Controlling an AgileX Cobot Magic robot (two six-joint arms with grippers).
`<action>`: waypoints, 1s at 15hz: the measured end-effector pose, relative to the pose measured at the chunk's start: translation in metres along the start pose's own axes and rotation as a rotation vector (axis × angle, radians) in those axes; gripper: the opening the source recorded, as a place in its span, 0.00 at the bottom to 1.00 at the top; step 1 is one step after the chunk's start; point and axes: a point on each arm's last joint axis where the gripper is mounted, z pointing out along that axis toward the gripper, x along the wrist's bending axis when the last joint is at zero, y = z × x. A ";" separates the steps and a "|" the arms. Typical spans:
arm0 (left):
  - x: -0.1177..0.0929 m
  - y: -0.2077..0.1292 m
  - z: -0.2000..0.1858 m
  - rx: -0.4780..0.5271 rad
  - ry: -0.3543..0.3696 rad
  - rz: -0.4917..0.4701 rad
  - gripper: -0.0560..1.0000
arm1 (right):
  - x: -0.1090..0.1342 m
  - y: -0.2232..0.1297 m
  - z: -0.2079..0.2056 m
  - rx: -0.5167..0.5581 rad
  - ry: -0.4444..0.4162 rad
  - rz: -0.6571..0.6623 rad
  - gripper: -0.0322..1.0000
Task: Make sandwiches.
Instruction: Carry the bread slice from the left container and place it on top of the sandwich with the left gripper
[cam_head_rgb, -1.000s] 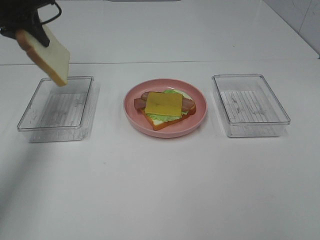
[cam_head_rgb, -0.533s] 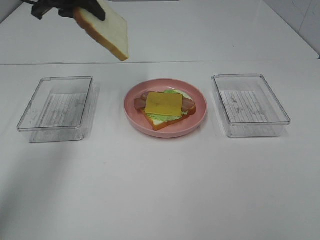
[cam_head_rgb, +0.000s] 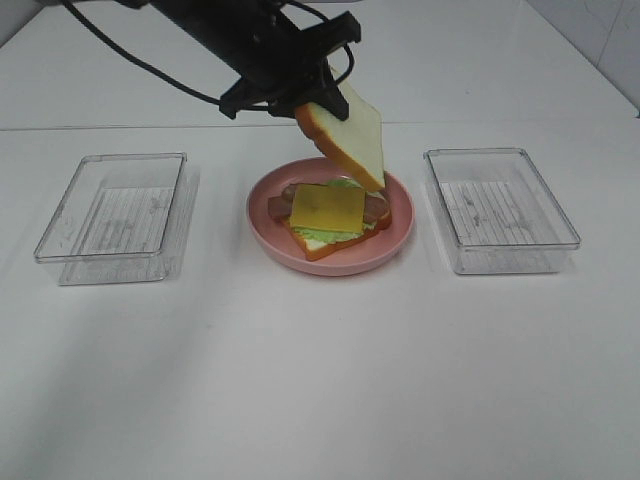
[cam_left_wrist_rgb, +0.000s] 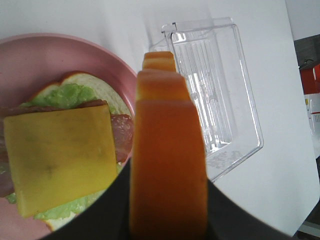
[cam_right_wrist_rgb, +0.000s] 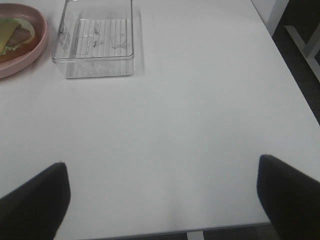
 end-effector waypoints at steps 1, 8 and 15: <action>0.002 -0.002 0.006 0.007 -0.001 -0.008 0.24 | 0.000 0.000 0.000 0.000 0.000 0.000 0.98; 0.035 -0.016 0.056 0.071 -0.006 -0.145 0.24 | 0.000 0.000 0.000 0.001 0.000 0.000 0.98; 0.036 -0.016 0.055 0.092 0.026 -0.121 0.90 | 0.000 0.000 0.000 0.000 0.000 0.000 0.98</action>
